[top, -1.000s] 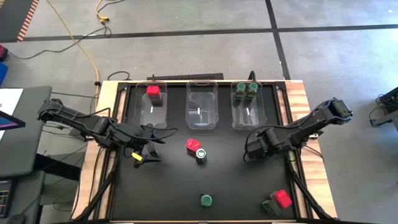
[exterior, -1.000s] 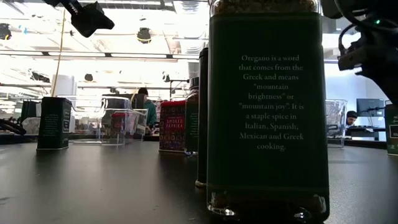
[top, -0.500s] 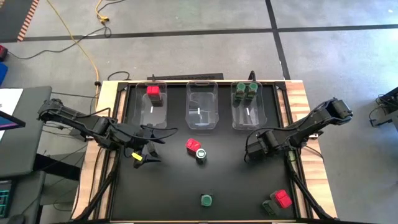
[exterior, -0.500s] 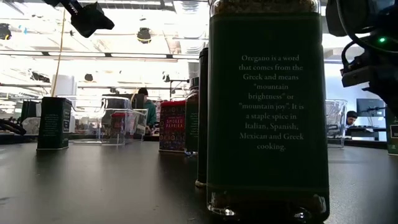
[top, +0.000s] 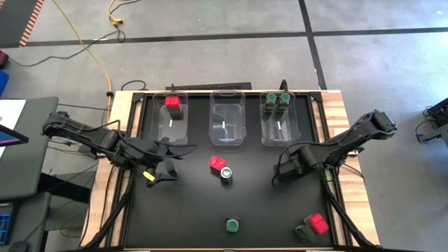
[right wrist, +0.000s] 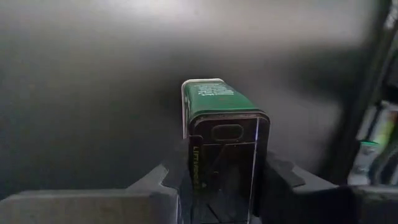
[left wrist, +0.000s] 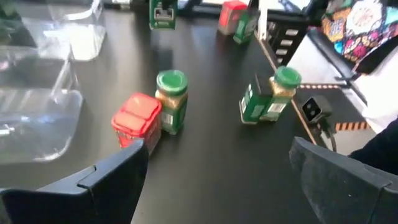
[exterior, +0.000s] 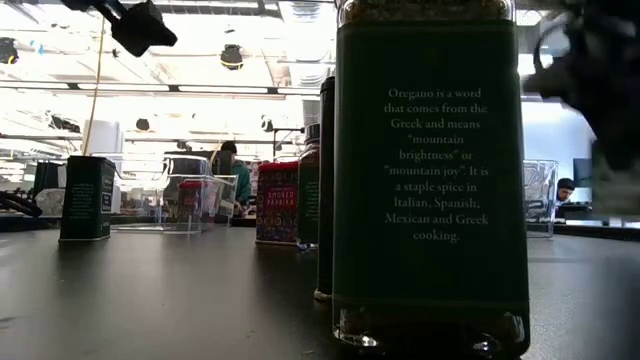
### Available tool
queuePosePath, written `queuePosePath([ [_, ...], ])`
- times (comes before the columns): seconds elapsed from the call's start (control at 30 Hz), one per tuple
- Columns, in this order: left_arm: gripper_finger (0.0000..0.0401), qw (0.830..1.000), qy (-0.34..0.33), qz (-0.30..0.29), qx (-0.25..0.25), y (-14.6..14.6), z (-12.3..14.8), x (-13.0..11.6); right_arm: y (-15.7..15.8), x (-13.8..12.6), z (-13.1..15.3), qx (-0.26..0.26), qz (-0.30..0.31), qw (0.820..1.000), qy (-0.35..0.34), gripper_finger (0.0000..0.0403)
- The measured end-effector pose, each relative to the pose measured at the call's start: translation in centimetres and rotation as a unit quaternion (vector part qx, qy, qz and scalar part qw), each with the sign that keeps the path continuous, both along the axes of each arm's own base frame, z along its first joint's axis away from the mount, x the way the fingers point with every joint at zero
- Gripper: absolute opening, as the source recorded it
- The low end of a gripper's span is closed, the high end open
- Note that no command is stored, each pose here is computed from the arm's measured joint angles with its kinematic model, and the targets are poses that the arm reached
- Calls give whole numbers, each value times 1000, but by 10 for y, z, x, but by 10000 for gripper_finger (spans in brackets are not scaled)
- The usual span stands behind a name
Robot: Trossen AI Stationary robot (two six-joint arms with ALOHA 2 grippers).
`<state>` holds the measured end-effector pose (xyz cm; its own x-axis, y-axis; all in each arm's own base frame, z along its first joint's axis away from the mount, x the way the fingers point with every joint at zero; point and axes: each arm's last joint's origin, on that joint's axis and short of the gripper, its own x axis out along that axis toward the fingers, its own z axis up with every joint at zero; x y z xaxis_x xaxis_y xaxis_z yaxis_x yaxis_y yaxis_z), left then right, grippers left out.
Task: Sort spices by type
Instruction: Put the black seasoning can into the middle transparent bin
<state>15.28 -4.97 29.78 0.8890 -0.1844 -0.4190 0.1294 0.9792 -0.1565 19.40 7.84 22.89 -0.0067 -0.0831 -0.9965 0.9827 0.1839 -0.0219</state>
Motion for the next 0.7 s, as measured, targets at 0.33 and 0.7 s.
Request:
queuePosePath([
  [0.33,376,994,-90,-4,62,12,19,-29,7,35,81,-116,99,965,-216,143],
  [0.7,376,995,-71,56,51,16,17,-32,-81,83,132,-255,270,883,-286,143],
])
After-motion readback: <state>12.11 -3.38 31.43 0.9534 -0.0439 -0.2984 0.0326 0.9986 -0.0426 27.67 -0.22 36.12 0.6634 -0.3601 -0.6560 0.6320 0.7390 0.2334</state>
